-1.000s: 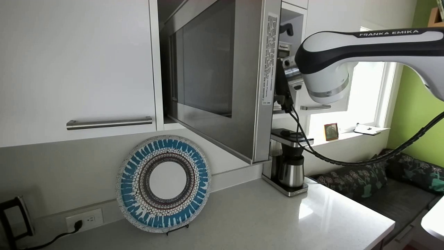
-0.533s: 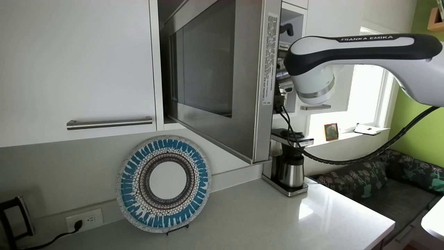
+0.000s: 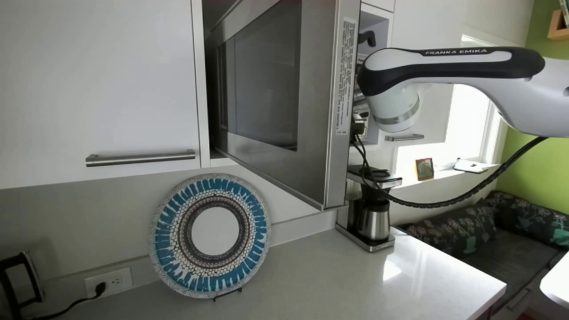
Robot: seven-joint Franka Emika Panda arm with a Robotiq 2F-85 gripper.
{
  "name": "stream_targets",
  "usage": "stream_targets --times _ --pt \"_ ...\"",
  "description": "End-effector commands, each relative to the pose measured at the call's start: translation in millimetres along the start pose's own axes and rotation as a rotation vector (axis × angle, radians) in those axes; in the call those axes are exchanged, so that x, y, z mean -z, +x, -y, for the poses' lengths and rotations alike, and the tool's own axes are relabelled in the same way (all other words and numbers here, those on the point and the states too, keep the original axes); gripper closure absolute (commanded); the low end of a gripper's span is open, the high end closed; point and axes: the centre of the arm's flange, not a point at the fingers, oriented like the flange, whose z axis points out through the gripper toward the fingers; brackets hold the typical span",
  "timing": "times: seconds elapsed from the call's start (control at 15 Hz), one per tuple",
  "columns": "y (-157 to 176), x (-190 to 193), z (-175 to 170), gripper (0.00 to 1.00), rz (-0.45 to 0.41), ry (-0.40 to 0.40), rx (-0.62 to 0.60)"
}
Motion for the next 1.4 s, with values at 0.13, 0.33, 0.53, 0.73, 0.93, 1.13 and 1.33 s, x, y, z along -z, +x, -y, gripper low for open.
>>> stream_targets --times 0.13,0.33,0.53,0.73,0.93,1.13,1.33 --pt "1.4 1.0 0.8 0.0 0.003 0.004 -0.005" --pt "6.7 7.0 6.0 0.0 0.005 0.013 0.002" --pt "9.0 8.0 10.0 0.0 -0.002 0.03 -0.002" --pt "6.4 2.8 9.2 0.0 0.007 0.037 -0.017" --pt "4.9 -4.4 3.6 0.01 0.018 0.028 -0.035" --pt "5.5 -11.7 -0.5 0.0 0.014 0.035 -0.048" --pt "7.4 -12.5 -0.5 0.29 0.008 0.04 -0.057"
